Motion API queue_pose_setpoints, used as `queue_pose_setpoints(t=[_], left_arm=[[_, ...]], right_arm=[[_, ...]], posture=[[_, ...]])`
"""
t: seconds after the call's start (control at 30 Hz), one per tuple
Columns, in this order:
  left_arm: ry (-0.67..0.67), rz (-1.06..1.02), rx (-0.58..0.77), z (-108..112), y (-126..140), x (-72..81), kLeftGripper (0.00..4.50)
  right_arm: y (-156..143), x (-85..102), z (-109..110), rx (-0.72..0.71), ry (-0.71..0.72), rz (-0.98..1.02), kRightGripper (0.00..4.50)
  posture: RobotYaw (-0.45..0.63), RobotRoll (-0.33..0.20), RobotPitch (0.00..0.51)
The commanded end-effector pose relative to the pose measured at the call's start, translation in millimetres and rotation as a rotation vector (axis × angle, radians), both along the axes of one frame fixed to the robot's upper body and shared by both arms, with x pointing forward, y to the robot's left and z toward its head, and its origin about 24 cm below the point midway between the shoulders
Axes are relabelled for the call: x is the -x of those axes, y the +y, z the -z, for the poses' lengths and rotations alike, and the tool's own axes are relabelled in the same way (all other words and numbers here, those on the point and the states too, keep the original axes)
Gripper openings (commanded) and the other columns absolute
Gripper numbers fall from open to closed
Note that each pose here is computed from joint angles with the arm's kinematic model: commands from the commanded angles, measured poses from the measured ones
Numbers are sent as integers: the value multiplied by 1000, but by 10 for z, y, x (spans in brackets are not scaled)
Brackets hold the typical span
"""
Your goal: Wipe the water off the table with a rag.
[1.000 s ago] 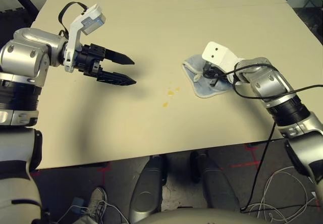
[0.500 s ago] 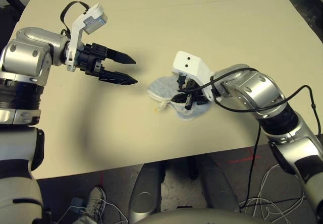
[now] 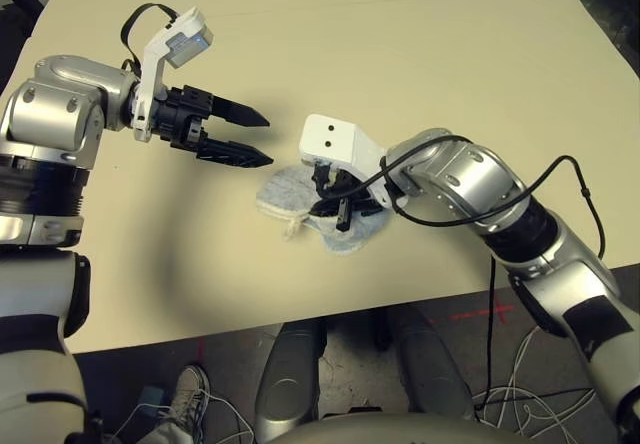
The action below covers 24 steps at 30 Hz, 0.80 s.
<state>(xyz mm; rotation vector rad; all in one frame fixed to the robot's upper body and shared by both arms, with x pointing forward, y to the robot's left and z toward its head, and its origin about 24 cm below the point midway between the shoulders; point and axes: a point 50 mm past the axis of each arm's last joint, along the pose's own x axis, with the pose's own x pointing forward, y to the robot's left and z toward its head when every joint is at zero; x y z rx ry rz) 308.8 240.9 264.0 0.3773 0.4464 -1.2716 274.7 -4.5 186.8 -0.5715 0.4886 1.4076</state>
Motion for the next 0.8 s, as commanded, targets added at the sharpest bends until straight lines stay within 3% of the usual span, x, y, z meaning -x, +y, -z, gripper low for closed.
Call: queue_pose_setpoints(t=[0.03,0.4,0.8], left_arm=[[11,-7,-19,19,39,13,4500],[-5,-35,-12,13,66,-24,4500],[-7,-31,0,37,28,-66,4500]], right_arm=[[56,33,193,34,36,-21,105],[41,-189,332,63,-20,63,103],[-255,-894,299,97,-230,337,99]], posture=[[222,0,325],[232,0,339],[218,0,346]])
